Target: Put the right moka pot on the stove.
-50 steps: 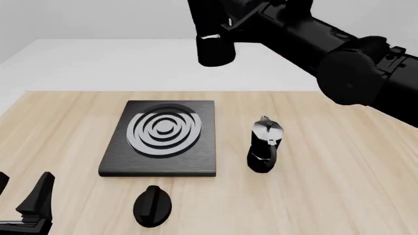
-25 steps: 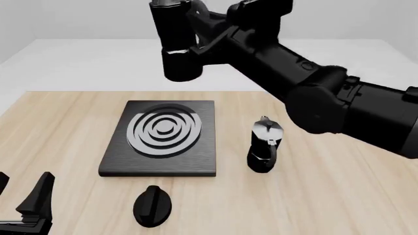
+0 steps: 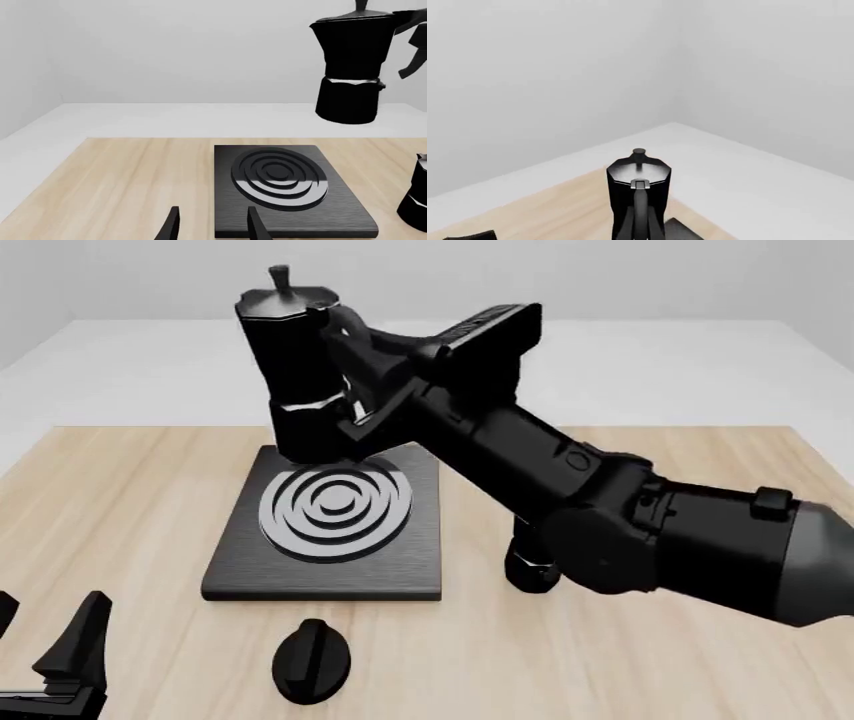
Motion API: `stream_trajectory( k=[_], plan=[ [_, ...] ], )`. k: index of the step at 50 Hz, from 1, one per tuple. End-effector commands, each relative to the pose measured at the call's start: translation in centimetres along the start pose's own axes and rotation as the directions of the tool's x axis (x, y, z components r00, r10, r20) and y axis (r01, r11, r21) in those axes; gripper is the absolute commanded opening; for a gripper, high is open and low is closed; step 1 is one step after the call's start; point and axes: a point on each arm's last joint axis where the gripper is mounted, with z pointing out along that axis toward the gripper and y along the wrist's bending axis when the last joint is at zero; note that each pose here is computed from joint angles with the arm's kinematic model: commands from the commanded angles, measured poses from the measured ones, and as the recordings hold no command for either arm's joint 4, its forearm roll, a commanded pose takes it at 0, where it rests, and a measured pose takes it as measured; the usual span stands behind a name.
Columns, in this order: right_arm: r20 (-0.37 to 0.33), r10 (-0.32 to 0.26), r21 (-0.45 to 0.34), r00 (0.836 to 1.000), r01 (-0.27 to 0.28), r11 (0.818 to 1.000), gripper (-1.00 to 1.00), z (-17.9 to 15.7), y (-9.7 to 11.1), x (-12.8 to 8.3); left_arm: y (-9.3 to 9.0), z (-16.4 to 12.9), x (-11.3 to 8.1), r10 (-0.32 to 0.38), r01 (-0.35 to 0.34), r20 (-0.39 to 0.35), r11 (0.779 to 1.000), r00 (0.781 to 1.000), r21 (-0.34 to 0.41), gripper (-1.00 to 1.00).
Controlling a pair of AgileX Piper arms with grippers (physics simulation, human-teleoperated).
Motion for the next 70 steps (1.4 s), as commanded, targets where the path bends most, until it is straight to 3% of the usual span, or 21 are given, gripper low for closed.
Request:
stream_trajectory(
  k=[1,32,70],
  plan=[
    [0.062,0.004,-0.046,0.998,-0.001,0.999,-1.00,-0.5,1.6,0.1,0.0,0.0,0.0,0.000,0.000,0.000,1.000,1.000,0.000,1.00],
    [0.042,-0.014,-0.102,0.999,0.018,0.995,-1.00,-0.6,3.7,5.5,0.0,0.0,0.0,0.000,0.000,0.000,1.000,1.000,0.000,1.00],
    [0.021,0.000,-0.081,1.000,0.002,0.997,-1.00,1.2,3.2,11.3,0.0,0.0,0.0,0.000,0.000,0.000,1.000,1.000,0.000,1.00]
  ],
)
